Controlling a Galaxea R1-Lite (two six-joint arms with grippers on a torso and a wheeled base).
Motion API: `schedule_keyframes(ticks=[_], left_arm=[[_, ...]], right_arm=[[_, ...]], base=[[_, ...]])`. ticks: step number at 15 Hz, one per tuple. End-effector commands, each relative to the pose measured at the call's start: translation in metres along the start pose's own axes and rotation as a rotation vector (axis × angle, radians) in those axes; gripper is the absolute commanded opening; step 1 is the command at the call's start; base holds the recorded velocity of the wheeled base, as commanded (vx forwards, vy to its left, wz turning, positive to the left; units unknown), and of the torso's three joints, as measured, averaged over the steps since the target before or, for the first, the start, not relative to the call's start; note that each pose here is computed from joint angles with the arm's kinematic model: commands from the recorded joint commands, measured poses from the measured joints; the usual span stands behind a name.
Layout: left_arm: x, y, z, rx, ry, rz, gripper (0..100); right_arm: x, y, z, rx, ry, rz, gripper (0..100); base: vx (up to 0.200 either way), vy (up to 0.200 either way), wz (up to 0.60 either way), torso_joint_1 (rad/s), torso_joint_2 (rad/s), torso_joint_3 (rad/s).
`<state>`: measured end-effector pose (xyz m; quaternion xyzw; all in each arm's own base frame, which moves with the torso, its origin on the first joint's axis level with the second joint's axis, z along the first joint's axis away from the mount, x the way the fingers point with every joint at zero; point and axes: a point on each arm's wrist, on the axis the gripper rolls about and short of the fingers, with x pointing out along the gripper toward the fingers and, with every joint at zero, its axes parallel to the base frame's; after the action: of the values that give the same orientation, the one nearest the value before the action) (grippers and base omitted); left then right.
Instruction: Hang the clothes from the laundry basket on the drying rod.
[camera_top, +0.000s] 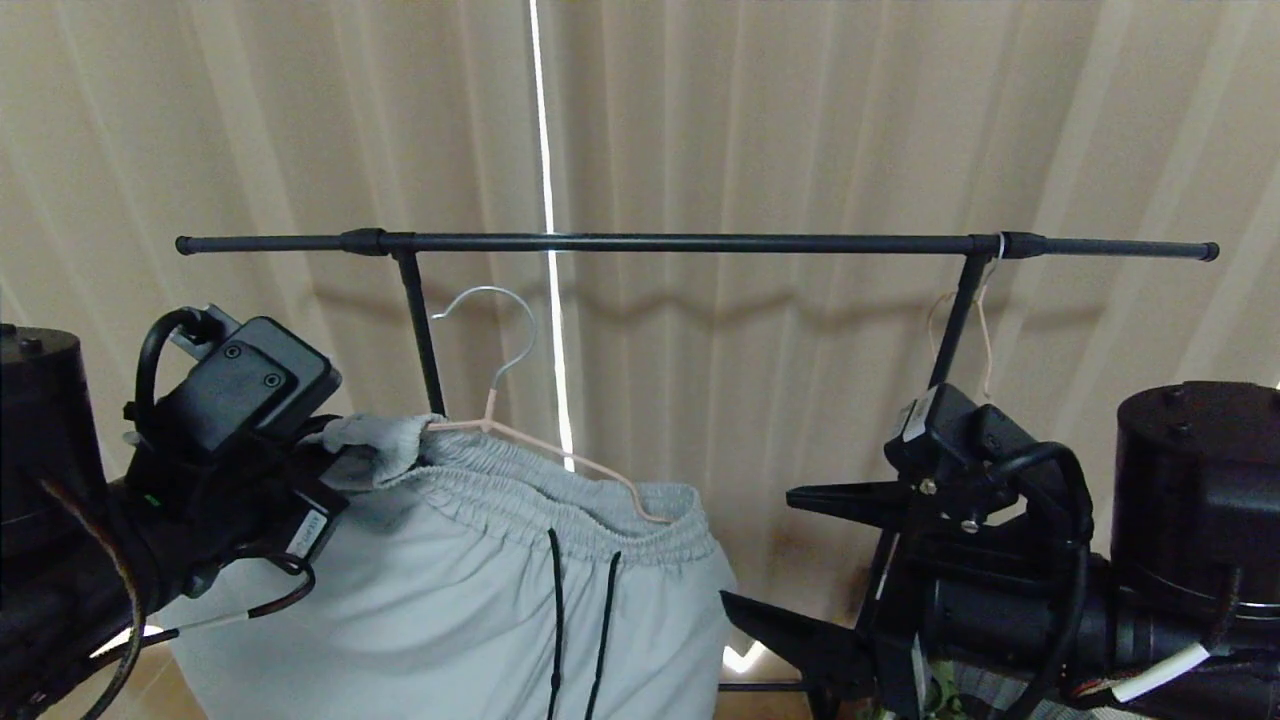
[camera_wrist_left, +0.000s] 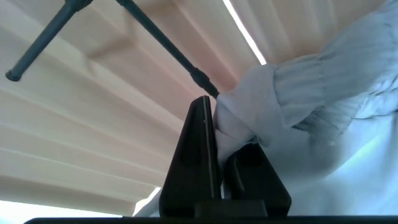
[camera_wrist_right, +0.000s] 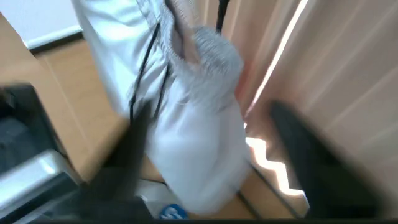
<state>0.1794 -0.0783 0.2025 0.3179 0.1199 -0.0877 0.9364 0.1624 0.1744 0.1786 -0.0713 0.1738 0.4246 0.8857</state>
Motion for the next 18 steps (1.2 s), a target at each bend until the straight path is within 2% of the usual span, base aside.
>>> schedule_keyframes(ticks=[1, 4, 5, 8, 9, 10, 15, 18], left_arm=[[0.003, 0.0, 0.002, -0.042, 0.0, -0.002, 0], [0.002, -0.008, 0.007, -0.149, -0.019, -0.037, 0], [0.001, -0.012, 0.009, -0.18, -0.026, -0.055, 0], [0.0, -0.013, 0.01, -0.195, -0.027, -0.061, 0], [-0.001, -0.012, 0.01, -0.205, -0.03, -0.059, 0], [-0.001, -0.013, 0.01, -0.206, -0.033, -0.064, 0], [-0.007, -0.019, 0.016, -0.198, -0.065, -0.098, 0], [-0.008, -0.019, 0.017, -0.199, -0.075, -0.103, 0]], right_arm=[[0.008, 0.0, -0.003, -0.028, 0.025, 0.002, 100], [0.021, -0.001, 0.007, -0.084, 0.005, 0.002, 100], [0.031, -0.002, 0.011, -0.113, -0.035, 0.001, 100], [0.046, 0.0, 0.021, -0.241, -0.175, -0.014, 100], [0.046, 0.0, 0.026, -0.307, -0.199, -0.023, 100], [0.047, 0.0, 0.029, -0.327, -0.208, -0.03, 100], [0.063, -0.007, 0.037, -0.331, -0.207, -0.094, 100], [0.069, -0.016, 0.035, -0.344, -0.192, -0.121, 100]], base=[[0.0, 0.0, 0.0, 0.0, 0.0, 0.0], [0.0, 0.0, 0.0, 0.0, 0.0, 0.0], [0.0, 0.0, 0.0, 0.0, 0.0, 0.0], [0.0, 0.0, 0.0, 0.0, 0.0, 0.0], [0.0, 0.0, 0.0, 0.0, 0.0, 0.0], [0.0, 0.0, 0.0, 0.0, 0.0, 0.0], [0.0, 0.0, 0.0, 0.0, 0.0, 0.0], [0.0, 0.0, 0.0, 0.0, 0.0, 0.0]])
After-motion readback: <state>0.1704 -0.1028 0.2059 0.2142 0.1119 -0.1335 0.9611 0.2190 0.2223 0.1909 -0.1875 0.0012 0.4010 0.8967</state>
